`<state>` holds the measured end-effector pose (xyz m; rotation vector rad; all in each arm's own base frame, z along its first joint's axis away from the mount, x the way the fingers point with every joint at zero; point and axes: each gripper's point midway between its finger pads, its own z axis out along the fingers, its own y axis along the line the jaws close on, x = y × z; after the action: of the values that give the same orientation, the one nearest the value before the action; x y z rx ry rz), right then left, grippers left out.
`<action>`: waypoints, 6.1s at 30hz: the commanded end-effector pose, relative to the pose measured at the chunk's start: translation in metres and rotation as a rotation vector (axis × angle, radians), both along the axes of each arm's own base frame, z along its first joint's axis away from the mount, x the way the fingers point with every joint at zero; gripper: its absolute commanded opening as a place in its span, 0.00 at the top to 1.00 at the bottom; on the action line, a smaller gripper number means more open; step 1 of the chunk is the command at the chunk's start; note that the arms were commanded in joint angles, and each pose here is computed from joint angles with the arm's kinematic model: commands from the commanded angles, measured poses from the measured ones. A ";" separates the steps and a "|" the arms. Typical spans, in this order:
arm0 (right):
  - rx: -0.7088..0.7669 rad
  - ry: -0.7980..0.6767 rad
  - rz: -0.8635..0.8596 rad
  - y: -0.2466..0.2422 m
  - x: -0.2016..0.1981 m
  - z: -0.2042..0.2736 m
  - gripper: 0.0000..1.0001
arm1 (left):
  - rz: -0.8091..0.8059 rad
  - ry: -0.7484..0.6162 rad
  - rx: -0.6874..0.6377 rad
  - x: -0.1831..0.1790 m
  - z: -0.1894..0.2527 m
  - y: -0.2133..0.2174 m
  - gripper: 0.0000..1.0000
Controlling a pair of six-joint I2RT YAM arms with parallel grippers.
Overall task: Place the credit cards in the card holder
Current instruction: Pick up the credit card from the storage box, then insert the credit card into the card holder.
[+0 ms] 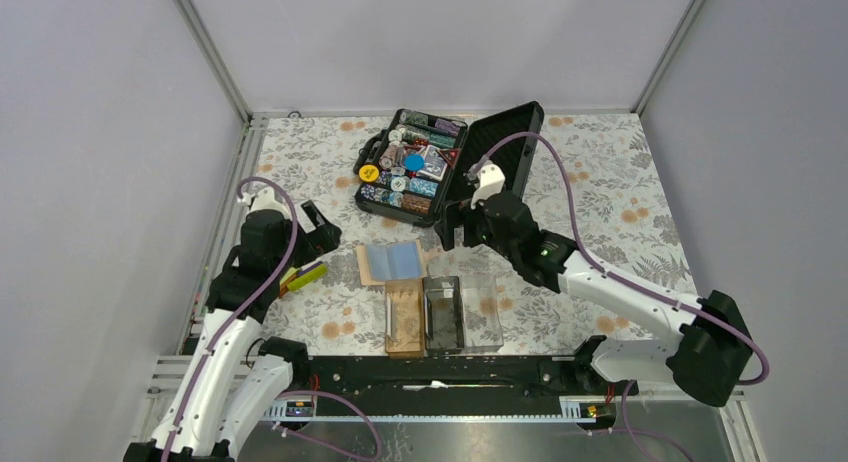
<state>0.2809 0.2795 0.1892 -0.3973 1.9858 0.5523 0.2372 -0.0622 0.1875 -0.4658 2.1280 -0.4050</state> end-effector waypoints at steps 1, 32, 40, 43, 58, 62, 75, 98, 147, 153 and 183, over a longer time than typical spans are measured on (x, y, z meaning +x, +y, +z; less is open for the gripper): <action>0.087 0.054 -0.090 -0.012 -0.006 0.028 0.06 | -0.049 -0.002 -0.002 0.011 -0.001 -0.008 0.01; -0.030 0.715 -0.168 -0.007 -0.147 -0.118 0.28 | -0.104 0.103 -0.202 0.019 -0.084 -0.045 0.01; -0.044 0.732 -0.163 -0.003 -0.148 -0.131 0.35 | -0.106 0.103 -0.201 0.018 -0.083 -0.045 0.01; -0.033 0.741 -0.152 0.001 -0.149 -0.132 0.37 | -0.107 0.103 -0.200 0.018 -0.083 -0.045 0.01; 0.011 0.726 -0.136 0.008 -0.148 -0.114 0.43 | -0.106 0.107 -0.197 0.017 -0.085 -0.045 0.01; 0.014 0.719 -0.138 0.007 -0.148 -0.110 0.44 | -0.105 0.108 -0.196 0.017 -0.085 -0.044 0.01; 0.016 0.711 -0.152 0.003 -0.148 -0.107 0.51 | -0.105 0.111 -0.198 0.017 -0.086 -0.045 0.01; -0.015 0.696 -0.193 -0.008 -0.146 -0.100 0.78 | -0.107 0.112 -0.199 0.017 -0.086 -0.045 0.01; 0.084 0.317 -0.063 0.022 -0.075 0.020 1.00 | -0.154 0.207 -0.248 0.026 -0.115 -0.061 0.03; 0.145 0.288 0.007 0.053 -0.034 0.019 1.00 | -0.172 0.218 -0.271 0.028 -0.122 -0.067 0.15; 0.198 0.524 0.091 0.114 -0.003 -0.107 1.00 | -0.135 0.324 -0.246 0.032 -0.163 -0.065 0.99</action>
<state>0.2731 0.3755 0.0687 -0.2468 2.4364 0.8637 0.2555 -0.1298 0.0214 -0.5779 2.4971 -0.7397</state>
